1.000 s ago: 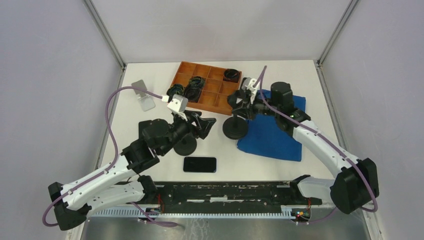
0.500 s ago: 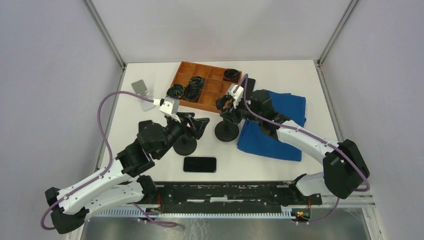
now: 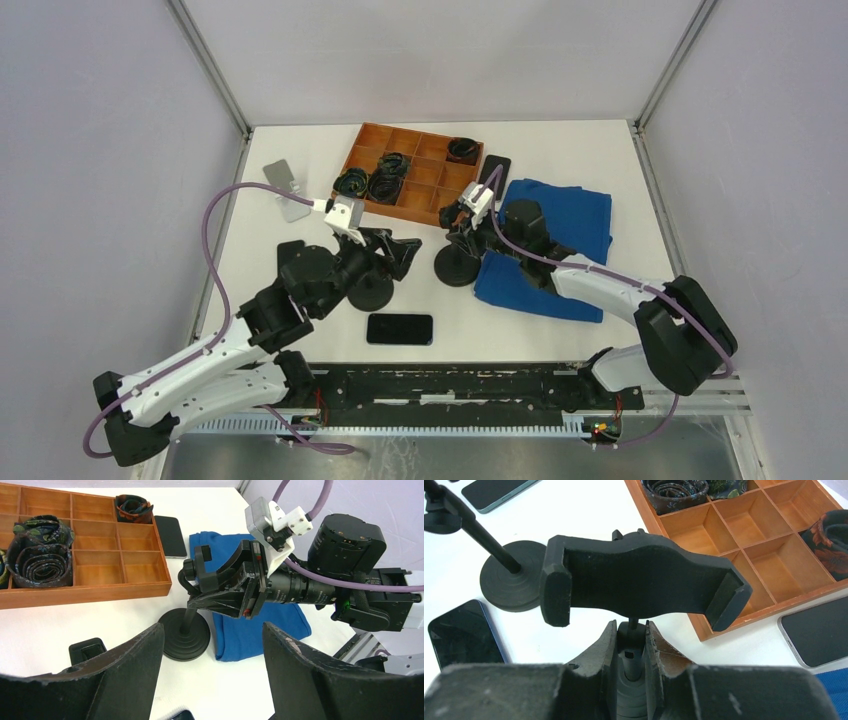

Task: Place the phone on the phone stand
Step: Place the phone stand at the center of the board.

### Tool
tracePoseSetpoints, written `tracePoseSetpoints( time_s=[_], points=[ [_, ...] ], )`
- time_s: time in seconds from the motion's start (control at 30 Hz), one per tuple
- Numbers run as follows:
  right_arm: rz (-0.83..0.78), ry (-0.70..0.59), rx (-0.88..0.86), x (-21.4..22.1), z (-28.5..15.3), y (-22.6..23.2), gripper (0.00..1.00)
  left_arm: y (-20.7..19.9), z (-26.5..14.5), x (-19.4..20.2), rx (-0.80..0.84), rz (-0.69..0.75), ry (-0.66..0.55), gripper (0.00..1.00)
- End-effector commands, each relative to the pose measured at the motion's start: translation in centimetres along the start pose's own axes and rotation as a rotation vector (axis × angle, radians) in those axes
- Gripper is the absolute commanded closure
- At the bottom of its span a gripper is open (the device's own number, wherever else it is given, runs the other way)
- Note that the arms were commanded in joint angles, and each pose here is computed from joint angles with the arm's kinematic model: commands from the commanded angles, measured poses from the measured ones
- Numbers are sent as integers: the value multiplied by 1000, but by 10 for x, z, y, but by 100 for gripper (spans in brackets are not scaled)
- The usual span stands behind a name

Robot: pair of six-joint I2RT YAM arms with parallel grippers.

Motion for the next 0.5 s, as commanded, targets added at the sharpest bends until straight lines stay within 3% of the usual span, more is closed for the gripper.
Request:
tracePoseSetpoints(
  time_s=[0.0,0.23,0.47],
  points=[
    [-79,-59,-46,-9,-7,8,75,-4,0,-6,12,-47,-32,22],
    [-208,-27,-125,-4,-19,16,45,-11,-2,-9,63,-72,-43,22],
    [-337,0,-181,-7,-36,2,9,-31,-2,-15,177,-102,-50,17]
  ],
)
Point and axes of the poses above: each gripper's point midway between its finger pads, its own z axis out along the fingers, its own y axis along the line the jaws close on, x = y × z, the point moved 4 cm from there along -z, back along the fingers, and after that the axes turned 1 degree about -z, right-handed, at the moved point
